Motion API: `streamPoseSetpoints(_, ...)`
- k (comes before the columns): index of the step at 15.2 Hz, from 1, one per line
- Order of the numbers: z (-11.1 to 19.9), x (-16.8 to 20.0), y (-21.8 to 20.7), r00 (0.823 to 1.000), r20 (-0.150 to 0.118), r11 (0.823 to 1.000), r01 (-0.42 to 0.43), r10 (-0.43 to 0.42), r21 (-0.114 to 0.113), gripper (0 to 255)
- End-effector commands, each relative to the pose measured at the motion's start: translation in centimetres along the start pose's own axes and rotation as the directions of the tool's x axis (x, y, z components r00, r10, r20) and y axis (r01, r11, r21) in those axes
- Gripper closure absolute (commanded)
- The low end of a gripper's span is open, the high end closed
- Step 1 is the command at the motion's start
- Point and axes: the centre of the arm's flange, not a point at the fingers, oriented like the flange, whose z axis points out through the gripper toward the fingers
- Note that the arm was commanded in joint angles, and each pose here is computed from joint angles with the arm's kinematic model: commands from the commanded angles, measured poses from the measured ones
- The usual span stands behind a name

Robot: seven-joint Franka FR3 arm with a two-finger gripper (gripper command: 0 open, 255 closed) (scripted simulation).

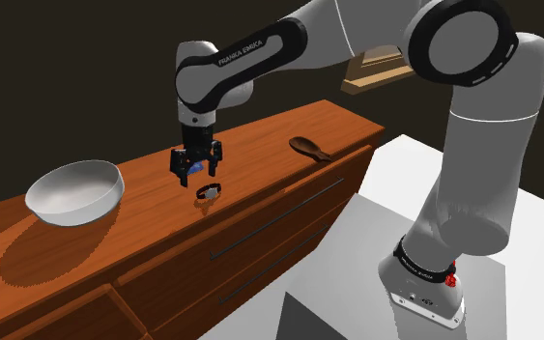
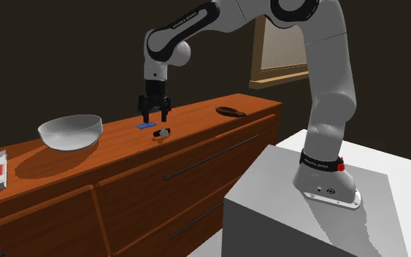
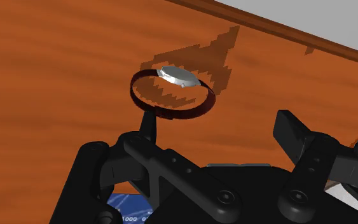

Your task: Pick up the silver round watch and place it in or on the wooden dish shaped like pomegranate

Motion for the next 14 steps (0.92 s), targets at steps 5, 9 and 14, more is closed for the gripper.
streamPoseSetpoints(5, 3.1, 0.1, -0.2, 1.000, 0.001, 1.000, 0.000, 0.000, 0.003, 0)
streamPoseSetpoints(9, 3.4, 0.1, -0.2, 1.000, 0.001, 1.000, 0.000, 0.000, 0.003, 0)
streamPoseSetpoints(14, 3.4, 0.1, -0.2, 1.000, 0.001, 1.000, 0.000, 0.000, 0.003, 0)
